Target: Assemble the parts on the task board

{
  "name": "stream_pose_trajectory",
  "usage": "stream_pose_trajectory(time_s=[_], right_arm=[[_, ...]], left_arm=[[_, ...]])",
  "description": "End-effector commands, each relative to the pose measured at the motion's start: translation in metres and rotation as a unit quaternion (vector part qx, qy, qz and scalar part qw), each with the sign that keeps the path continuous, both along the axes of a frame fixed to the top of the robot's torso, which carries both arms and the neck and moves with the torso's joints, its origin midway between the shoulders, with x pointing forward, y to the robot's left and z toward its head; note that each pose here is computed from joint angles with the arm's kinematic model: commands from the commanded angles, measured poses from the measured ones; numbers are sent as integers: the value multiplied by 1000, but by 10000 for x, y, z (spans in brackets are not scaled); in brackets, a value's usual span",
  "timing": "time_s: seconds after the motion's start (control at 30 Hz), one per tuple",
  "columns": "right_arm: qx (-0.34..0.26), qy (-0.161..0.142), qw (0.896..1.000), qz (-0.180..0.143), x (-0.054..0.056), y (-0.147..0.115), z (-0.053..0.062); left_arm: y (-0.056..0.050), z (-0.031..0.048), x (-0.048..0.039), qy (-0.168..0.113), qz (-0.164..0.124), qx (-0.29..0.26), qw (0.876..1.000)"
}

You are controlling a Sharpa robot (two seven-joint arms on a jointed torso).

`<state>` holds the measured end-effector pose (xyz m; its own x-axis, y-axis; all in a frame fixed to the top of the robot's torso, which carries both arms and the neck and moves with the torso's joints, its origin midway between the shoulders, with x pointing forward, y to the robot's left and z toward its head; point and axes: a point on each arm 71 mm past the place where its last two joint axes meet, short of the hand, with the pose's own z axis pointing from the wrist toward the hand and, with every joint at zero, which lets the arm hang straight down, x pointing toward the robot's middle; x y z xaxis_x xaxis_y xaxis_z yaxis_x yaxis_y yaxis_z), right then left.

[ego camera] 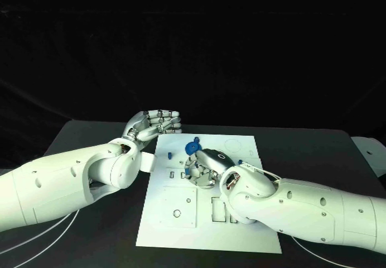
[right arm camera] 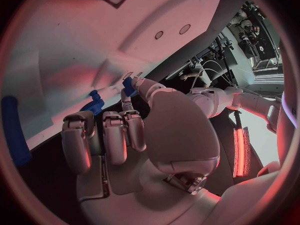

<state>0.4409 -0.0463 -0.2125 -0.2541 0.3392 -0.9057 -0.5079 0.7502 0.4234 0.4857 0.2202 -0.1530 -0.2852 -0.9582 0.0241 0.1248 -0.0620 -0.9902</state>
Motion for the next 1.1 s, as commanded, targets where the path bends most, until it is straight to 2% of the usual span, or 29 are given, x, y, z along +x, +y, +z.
stream_pose_trajectory(time_s=[0.03,0.37,1.1], right_arm=[[-19,-3,1000,6,4,10,-39],[-26,5,1000,8,3,20,-103],[-40,4,999,10,11,24,-134]], left_arm=[[-20,15,-3,-4,-7,-6,1000],[-12,15,-4,-4,-7,-5,1000],[9,15,-7,-3,-5,-5,1000]])
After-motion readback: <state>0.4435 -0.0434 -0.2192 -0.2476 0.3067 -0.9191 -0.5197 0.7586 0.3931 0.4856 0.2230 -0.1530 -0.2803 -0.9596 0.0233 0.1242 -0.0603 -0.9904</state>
